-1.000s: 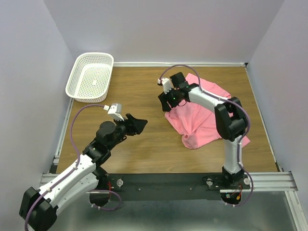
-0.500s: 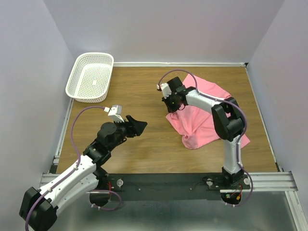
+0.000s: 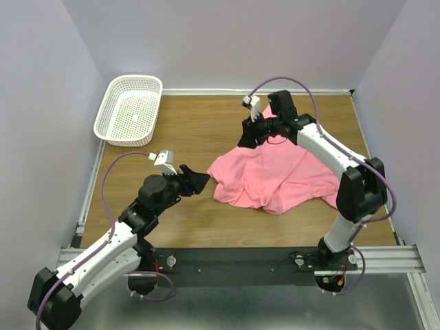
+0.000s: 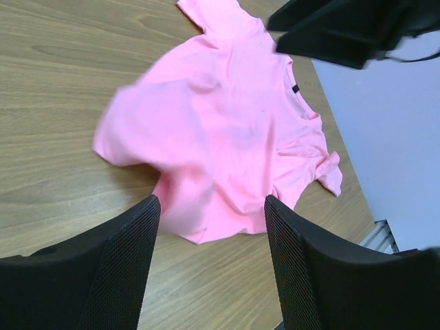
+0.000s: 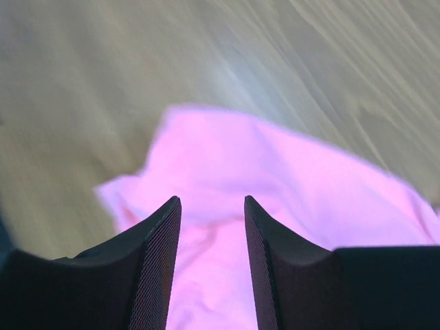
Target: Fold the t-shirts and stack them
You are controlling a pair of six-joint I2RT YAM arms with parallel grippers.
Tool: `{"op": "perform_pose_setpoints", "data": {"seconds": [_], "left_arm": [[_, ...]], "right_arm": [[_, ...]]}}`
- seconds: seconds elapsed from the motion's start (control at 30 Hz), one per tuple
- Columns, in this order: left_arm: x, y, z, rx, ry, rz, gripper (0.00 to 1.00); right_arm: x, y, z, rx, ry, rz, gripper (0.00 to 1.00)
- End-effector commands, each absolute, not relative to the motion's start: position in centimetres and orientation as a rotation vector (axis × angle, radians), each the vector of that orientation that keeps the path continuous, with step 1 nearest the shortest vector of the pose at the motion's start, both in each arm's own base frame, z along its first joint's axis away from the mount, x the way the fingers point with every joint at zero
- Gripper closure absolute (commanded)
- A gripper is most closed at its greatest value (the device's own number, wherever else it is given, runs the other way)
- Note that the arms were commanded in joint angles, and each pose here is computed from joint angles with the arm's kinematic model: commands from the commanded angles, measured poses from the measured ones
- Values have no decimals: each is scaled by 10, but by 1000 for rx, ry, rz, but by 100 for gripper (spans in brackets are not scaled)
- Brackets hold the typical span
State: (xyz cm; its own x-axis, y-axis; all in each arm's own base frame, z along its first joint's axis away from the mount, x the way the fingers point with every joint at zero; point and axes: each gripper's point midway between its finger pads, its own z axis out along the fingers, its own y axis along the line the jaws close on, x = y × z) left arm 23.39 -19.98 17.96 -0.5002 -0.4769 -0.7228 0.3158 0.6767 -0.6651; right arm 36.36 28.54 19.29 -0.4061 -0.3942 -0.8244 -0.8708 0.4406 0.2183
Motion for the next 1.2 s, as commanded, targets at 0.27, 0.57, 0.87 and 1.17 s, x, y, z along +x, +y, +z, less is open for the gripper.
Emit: {"op": "perform_pose_setpoints", "data": {"seconds": [0.27,0.57,0.87,1.17], "left_arm": [[235,-194,169,-162,1870,-942,30],[232,-160,200,-349,1757,-903,30],[210,-117,222,-497,1658,-863,30],[213,-107,217,-590,1676,-818,31]], "right_arm": [[232,289,127,-1594,1923,1161,52],[199,333,41,-1836,2054,618,44],[223,339,33,-1725,2106,492,44],[218,334,0,-1738,2195,487,61]]}}
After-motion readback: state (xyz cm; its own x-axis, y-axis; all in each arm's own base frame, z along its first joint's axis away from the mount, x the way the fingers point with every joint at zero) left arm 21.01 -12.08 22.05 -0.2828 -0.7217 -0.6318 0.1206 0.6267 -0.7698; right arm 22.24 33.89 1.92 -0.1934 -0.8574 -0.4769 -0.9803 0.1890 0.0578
